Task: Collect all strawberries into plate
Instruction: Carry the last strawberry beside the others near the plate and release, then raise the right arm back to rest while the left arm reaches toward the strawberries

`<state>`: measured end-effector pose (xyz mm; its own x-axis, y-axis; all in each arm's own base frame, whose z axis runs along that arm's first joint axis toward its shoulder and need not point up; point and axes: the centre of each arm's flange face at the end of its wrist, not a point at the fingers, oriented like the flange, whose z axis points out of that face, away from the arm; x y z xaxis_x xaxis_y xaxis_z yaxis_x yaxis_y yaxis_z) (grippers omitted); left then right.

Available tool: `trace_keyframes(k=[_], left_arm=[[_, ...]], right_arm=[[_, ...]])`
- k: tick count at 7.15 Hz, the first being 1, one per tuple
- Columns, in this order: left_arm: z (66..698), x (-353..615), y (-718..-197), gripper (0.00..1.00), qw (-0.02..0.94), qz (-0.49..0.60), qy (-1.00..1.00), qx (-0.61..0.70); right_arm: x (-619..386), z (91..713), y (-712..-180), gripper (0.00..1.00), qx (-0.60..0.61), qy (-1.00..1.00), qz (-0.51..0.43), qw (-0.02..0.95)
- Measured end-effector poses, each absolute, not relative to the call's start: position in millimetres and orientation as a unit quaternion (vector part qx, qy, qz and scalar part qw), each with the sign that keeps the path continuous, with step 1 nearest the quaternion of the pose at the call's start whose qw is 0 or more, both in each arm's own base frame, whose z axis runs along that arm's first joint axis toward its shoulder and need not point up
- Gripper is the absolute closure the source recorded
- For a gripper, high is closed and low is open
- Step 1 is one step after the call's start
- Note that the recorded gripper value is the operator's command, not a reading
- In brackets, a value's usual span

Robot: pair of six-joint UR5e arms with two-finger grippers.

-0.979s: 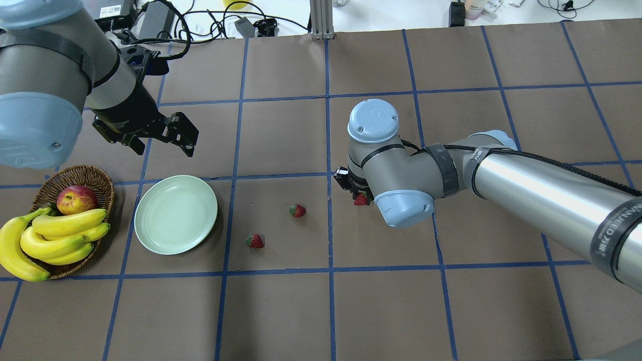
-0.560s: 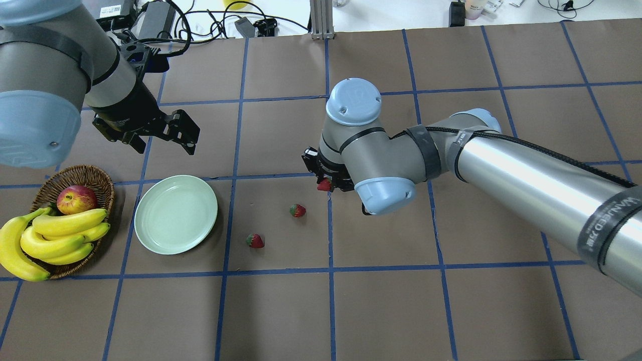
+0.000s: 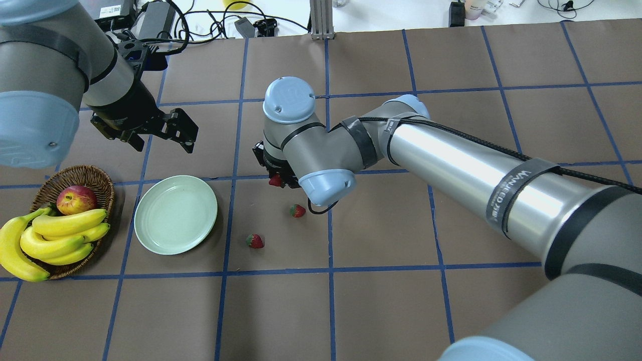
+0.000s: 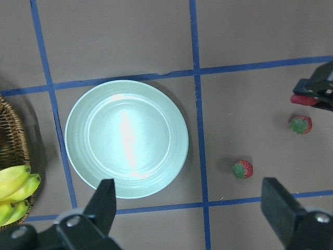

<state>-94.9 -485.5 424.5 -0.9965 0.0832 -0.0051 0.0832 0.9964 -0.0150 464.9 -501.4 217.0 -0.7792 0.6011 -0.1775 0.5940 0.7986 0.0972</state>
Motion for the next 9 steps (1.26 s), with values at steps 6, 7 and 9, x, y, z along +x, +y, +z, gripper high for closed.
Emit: trace_keyframes(k=[6, 7, 9], left_arm=[[423, -94, -488, 0.00, 0.001, -0.006, 0.999, 0.034], [425, -94, -485, 0.00, 0.005, -0.008, 0.999, 0.036], [427, -97, -483, 0.00, 0.004, -0.009, 0.999, 0.041]], right_arm=[[452, 245, -473, 0.00, 0.287, 0.957, 0.029, 0.029], [428, 280, -474, 0.00, 0.250, 0.968, 0.022, 0.008], [328, 358, -509, 0.00, 0.155, 0.988, -0.001, 0.013]])
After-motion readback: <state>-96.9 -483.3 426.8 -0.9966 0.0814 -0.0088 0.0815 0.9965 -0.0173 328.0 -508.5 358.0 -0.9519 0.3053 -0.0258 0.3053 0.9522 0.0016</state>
